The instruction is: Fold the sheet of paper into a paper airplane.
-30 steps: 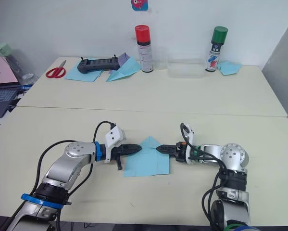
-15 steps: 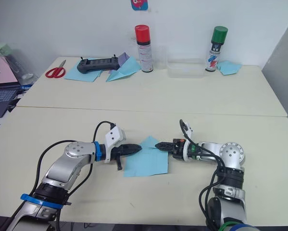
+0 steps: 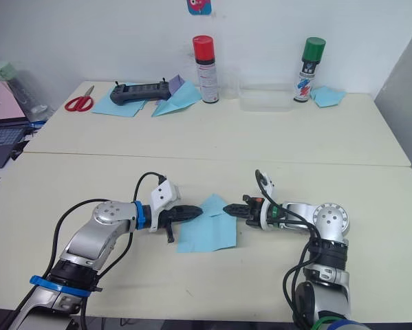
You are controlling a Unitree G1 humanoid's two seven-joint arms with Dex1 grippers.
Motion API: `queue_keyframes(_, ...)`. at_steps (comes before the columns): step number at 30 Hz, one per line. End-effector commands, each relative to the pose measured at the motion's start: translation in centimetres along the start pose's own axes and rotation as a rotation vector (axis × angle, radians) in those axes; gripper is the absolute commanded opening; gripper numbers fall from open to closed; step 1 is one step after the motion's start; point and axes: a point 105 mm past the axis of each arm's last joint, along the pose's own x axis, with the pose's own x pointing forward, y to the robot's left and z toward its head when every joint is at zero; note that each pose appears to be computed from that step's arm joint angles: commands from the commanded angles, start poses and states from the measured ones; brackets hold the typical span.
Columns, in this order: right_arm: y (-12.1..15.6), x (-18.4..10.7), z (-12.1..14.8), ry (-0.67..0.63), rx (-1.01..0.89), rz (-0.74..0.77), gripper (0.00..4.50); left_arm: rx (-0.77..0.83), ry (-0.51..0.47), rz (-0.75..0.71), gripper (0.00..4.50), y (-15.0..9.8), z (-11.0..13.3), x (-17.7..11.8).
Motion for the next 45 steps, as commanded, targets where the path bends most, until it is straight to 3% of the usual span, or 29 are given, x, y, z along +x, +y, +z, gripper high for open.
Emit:
queue_keyframes(1,2.1,0.4,0.7,-0.015,-0.079,0.054,0.02,-0.017,0.042,0.000,0.00,-0.1,-1.0,0.3)
queue_keyframes(17,2.2,3.2,-0.1,0.008,-0.135,0.043,0.02,-0.011,0.034,-0.006,0.00,0.0,-0.9,0.6)
queue_keyframes(24,3.2,3.4,-0.1,0.004,-0.134,0.103,2.38,-0.014,0.036,-0.001,0.00,-0.1,-1.0,0.5)
queue_keyframes(37,4.9,3.9,0.2,-0.009,-0.089,0.191,2.38,-0.009,0.038,0.004,0.00,0.2,-0.9,0.4)
queue_keyframes(44,3.7,4.6,-0.6,0.009,-0.132,0.120,2.38,-0.010,0.041,0.004,0.00,0.2,-1.0,0.4)
queue_keyframes(45,3.5,4.9,-0.7,0.007,-0.163,0.102,2.22,-0.010,0.042,0.003,0.00,0.1,-1.0,0.4)
